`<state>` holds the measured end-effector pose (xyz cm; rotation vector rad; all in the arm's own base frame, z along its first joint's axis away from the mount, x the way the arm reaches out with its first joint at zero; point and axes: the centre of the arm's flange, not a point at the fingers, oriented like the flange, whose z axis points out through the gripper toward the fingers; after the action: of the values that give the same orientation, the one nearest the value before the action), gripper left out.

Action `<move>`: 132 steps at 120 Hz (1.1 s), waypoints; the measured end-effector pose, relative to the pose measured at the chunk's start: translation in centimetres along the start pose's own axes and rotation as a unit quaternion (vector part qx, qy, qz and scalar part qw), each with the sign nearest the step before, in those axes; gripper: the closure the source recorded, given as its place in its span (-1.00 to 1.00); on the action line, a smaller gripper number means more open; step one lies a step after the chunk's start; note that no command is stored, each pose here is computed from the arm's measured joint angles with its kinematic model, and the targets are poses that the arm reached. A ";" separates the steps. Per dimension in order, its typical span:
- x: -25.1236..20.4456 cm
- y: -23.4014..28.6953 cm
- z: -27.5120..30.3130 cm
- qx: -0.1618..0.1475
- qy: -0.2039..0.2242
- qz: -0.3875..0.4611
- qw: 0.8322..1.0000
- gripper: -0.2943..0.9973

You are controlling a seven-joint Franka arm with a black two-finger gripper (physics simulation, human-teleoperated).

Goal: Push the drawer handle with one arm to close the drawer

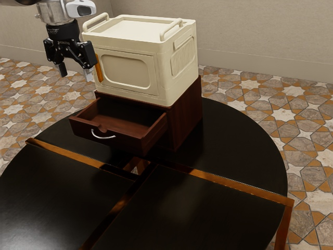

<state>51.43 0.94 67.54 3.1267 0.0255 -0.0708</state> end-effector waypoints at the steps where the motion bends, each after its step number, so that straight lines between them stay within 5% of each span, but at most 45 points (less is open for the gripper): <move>1: 0.0 0.0 0.0 0.000 0.000 0.000 1.000 -0.54; 34: -0.3 -0.1 -0.6 0.000 0.005 -0.001 1.000 -0.54; 47: -6.1 1.0 -13.3 -0.012 0.112 0.011 0.994 -0.54; 58: -9.6 2.9 -15.4 -0.035 0.097 0.015 0.995 -0.54; 66: -11.4 6.9 -15.2 -0.019 0.078 0.037 0.996 -0.54; 79: -22.8 9.7 -8.3 0.043 0.052 0.019 0.998 -0.49; 89: -28.4 11.2 -0.5 0.084 0.040 0.018 0.995 -0.21; 108: -27.3 9.9 11.2 0.088 -0.006 0.020 0.996 0.31; 132: -21.8 6.9 16.5 0.047 -0.013 -0.002 0.999 0.56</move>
<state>29.05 -6.59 52.12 3.2192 0.0296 -0.1172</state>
